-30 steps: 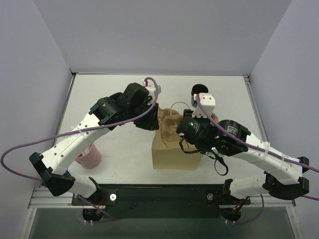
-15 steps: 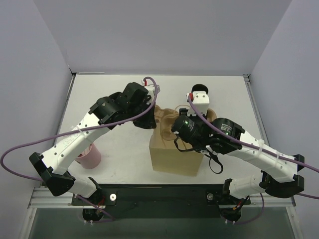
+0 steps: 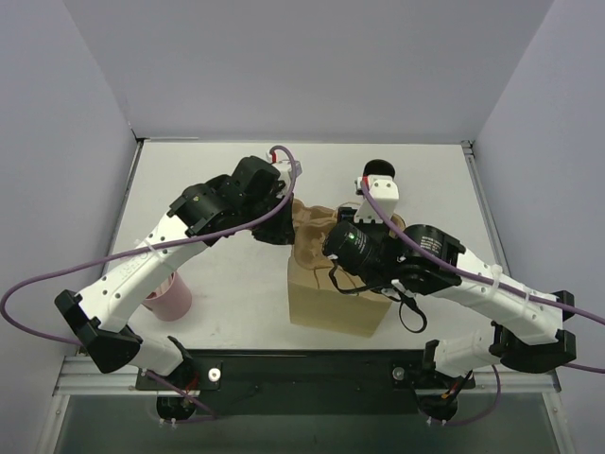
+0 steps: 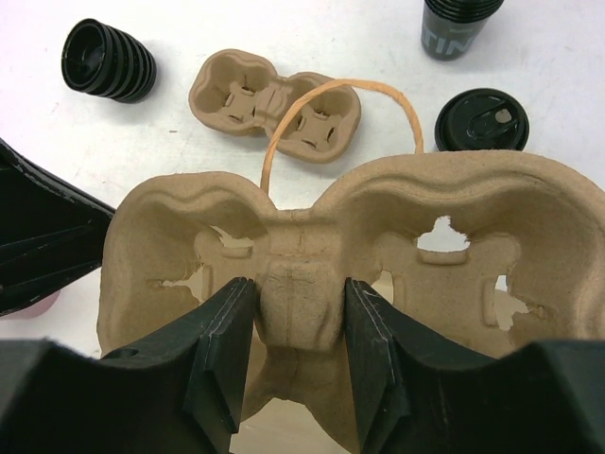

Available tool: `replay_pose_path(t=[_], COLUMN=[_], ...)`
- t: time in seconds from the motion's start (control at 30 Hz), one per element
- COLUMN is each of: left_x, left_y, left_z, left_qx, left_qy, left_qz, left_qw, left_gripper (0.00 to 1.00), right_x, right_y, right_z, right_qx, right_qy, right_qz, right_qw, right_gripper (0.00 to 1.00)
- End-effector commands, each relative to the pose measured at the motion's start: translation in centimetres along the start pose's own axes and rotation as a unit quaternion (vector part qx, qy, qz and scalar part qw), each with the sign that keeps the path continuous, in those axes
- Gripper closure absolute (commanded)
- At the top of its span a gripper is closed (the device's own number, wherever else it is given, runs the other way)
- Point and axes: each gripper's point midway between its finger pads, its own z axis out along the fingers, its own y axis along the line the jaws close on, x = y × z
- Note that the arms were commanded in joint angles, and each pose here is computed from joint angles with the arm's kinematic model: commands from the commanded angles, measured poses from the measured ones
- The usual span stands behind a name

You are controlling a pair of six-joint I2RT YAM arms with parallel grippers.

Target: Pack the takeout coffee

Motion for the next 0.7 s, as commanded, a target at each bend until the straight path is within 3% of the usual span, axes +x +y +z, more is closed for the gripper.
replay_pose_path(t=[0.0, 0.37, 0.67], left_x=[-0.6, 0.0, 0.2], left_y=[-0.7, -0.3, -0.1], left_z=[-1.2, -0.9, -0.9], left_qx=[0.021, 0.011, 0.009], left_qy=[-0.022, -0.011, -0.008], left_qz=[-0.016, -0.029, -0.033], left_qw=[0.999, 0.999, 0.999], left_gripper=[1.0, 1.0, 1.0], right_x=[1.0, 2.4, 4.4], right_y=[-0.4, 0.5, -0.6], right_z=[0.0, -0.6, 0.0], right_qx=[0.023, 0.008, 0.031], right_qy=[0.007, 0.024, 0.029], right_qz=[0.008, 0.088, 0.101], right_qw=[1.0, 0.996, 0.994], right_gripper=[0.75, 0.75, 0.75])
